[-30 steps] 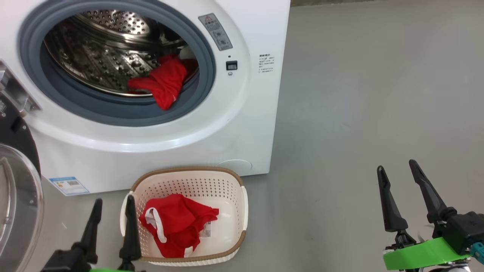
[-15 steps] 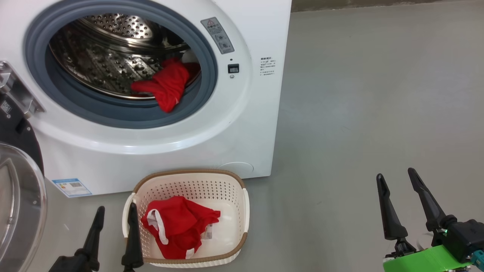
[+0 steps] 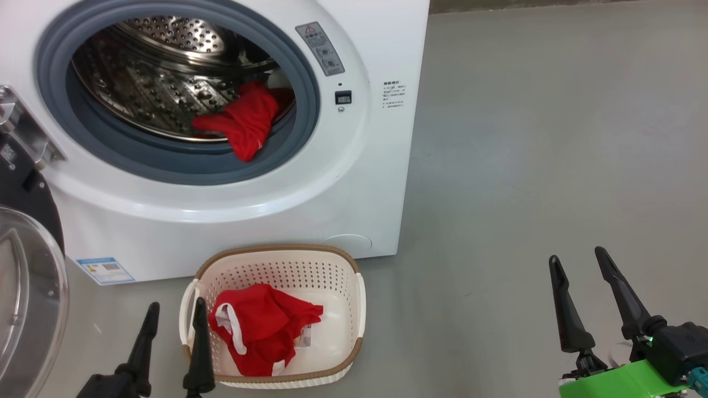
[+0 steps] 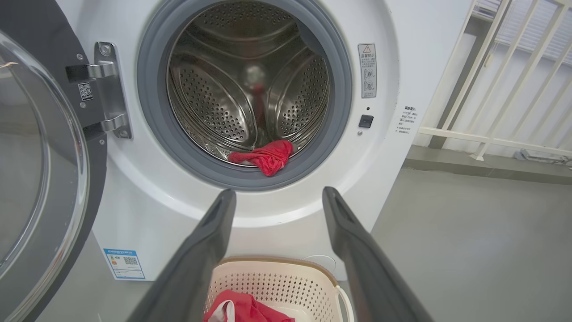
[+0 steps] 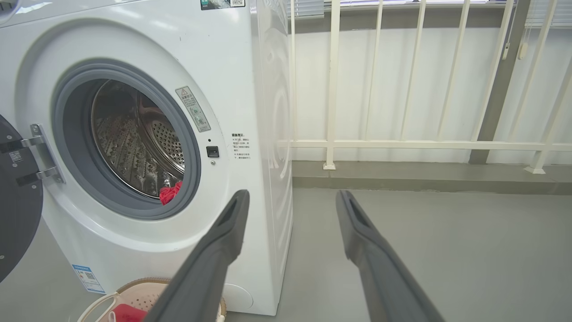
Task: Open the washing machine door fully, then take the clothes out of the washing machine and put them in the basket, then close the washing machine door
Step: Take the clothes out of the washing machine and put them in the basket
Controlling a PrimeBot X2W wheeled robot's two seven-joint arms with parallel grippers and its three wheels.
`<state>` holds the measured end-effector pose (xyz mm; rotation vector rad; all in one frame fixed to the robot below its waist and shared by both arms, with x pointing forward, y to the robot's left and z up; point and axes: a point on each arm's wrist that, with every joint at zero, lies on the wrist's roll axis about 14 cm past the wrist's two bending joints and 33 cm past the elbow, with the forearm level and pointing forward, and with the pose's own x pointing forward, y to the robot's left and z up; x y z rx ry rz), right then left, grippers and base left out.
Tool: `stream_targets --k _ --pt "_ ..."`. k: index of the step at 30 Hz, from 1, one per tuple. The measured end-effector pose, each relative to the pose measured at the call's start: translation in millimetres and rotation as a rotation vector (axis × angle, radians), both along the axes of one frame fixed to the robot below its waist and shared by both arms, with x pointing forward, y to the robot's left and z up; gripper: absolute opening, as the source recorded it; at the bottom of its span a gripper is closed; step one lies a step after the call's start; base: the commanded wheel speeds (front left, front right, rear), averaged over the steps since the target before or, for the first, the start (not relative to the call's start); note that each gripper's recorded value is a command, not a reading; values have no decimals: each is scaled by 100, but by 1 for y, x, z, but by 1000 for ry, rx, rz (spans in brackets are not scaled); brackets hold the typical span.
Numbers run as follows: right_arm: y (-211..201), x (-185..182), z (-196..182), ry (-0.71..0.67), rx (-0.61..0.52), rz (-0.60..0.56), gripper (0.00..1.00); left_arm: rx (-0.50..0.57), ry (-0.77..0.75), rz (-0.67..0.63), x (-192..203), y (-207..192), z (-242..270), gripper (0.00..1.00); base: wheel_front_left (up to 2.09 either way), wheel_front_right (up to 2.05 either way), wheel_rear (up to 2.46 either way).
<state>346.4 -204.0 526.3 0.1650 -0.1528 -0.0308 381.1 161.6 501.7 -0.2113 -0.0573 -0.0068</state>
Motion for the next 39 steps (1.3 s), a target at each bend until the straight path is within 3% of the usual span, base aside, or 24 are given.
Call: stream_targets --k 17,39 --pt "10 15 -21 64 4 28 100 -40 41 -16 27 -10 -16 100 0 0 0" --pt "6 59 -62 165 0 25 100 -43 31 -74 149 -39 -32 100 0 0 0"
